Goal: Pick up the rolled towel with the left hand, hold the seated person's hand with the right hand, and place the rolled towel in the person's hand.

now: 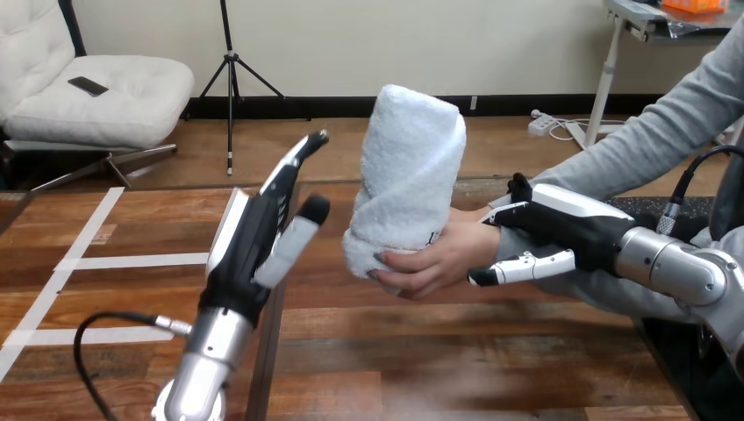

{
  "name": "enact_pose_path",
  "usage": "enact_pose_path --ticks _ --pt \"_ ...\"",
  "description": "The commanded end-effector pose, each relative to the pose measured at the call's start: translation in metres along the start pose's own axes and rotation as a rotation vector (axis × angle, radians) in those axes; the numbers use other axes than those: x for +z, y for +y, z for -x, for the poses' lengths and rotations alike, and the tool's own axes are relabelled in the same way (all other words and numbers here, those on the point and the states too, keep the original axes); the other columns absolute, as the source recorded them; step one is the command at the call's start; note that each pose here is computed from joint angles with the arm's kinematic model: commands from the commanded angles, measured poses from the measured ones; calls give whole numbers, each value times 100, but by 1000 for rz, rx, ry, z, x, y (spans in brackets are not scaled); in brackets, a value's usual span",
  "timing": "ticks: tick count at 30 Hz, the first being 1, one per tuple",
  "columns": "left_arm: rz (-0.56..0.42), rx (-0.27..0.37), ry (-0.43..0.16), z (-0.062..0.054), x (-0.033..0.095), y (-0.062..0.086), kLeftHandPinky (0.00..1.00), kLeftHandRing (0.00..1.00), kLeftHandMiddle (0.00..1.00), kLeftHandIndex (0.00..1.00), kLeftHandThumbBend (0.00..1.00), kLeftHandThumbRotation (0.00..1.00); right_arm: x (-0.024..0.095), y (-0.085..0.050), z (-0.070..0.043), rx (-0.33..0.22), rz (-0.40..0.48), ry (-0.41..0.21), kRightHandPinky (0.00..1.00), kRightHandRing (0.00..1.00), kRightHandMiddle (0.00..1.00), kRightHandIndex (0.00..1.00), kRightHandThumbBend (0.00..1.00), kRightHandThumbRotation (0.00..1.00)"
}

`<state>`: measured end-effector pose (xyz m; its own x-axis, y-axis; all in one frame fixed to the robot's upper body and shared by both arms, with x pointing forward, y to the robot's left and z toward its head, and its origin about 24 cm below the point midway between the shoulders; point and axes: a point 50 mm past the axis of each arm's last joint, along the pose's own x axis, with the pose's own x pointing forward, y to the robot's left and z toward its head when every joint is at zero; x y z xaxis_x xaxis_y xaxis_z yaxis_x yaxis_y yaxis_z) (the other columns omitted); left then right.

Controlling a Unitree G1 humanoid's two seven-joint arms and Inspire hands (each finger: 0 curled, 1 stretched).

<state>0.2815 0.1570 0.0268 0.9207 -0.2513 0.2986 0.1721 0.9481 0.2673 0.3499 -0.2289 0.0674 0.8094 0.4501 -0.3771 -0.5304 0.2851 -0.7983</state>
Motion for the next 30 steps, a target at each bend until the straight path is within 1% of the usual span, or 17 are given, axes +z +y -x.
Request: enact_pose_path --ticks 1,8,14,19,26,30 --pt "-13 6 -104 -7 20 4 100 99 96 92 100 100 17 -14 -5 -56 12 -83 72 81 82 83 100 86" --pt "-9 45 -101 5 21 6 100 98 95 92 100 100 17 -13 -4 -70 -11 -90 73 82 83 83 100 88" --pt "7 71 -91 17 21 8 99 97 95 92 100 100 17 -13 -3 -96 -33 -99 73 82 83 83 100 90" --pt "29 91 -86 28 21 9 99 97 95 92 100 100 17 -12 -1 -127 -54 -111 73 82 83 83 100 91" --pt "56 99 -68 42 20 9 99 97 95 92 99 100 16 -13 1 -168 -71 -124 72 81 82 83 100 94" --pt "61 103 -56 50 19 9 98 97 95 92 96 100 16 -12 3 -206 -95 -140 72 81 82 83 100 95"
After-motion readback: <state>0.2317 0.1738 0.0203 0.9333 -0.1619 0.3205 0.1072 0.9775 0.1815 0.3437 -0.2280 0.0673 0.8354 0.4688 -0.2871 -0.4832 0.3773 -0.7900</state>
